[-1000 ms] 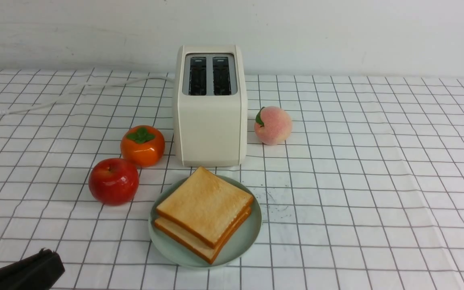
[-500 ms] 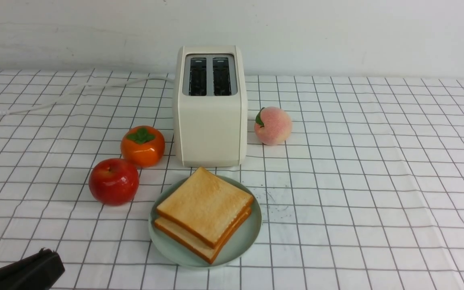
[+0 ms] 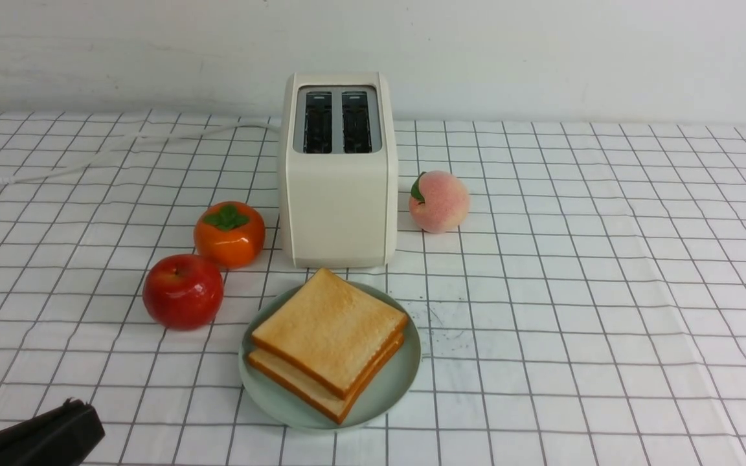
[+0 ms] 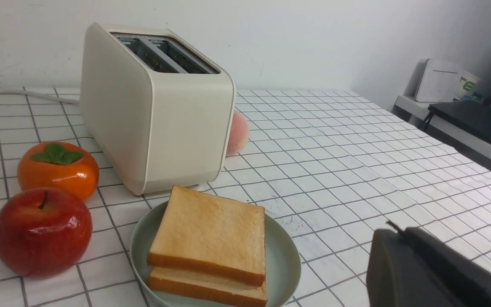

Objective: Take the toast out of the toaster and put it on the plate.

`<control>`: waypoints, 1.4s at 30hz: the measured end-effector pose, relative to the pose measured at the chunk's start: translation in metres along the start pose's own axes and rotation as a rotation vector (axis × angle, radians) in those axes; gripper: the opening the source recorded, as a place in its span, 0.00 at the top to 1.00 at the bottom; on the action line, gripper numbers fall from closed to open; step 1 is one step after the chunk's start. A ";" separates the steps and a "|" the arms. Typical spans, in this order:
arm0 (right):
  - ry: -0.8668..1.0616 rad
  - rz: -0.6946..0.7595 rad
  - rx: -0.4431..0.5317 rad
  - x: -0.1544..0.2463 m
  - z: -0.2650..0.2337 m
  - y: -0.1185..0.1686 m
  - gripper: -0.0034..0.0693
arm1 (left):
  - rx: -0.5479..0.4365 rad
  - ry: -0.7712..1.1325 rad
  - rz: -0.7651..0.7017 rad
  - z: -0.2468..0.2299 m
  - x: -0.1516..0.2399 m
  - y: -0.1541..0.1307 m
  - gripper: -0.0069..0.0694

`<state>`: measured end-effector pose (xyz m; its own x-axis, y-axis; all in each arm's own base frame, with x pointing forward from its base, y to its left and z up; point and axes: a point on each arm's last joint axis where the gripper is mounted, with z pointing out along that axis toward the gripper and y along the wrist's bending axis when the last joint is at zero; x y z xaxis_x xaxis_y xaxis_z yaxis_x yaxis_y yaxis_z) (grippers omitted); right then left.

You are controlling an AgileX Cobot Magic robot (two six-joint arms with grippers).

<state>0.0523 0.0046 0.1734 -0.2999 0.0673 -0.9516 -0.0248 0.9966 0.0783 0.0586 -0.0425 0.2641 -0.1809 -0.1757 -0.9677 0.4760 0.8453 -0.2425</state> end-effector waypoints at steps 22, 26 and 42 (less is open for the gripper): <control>0.000 0.000 0.000 0.000 0.000 0.000 0.87 | -0.160 -0.060 0.003 0.000 0.001 0.016 0.93; 0.000 0.000 0.000 0.000 0.000 0.000 0.86 | -0.360 -0.095 0.038 -0.007 0.011 0.033 0.93; 0.001 0.000 0.000 0.000 0.000 0.000 0.86 | -0.528 0.128 0.014 -0.018 0.085 0.053 0.93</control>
<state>0.0522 0.0046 0.1733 -0.3010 0.0672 -0.9512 -0.0249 0.9966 0.0783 0.0528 -0.0030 0.1707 -0.2964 -0.1273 -0.9465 -0.0120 0.9915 -0.1296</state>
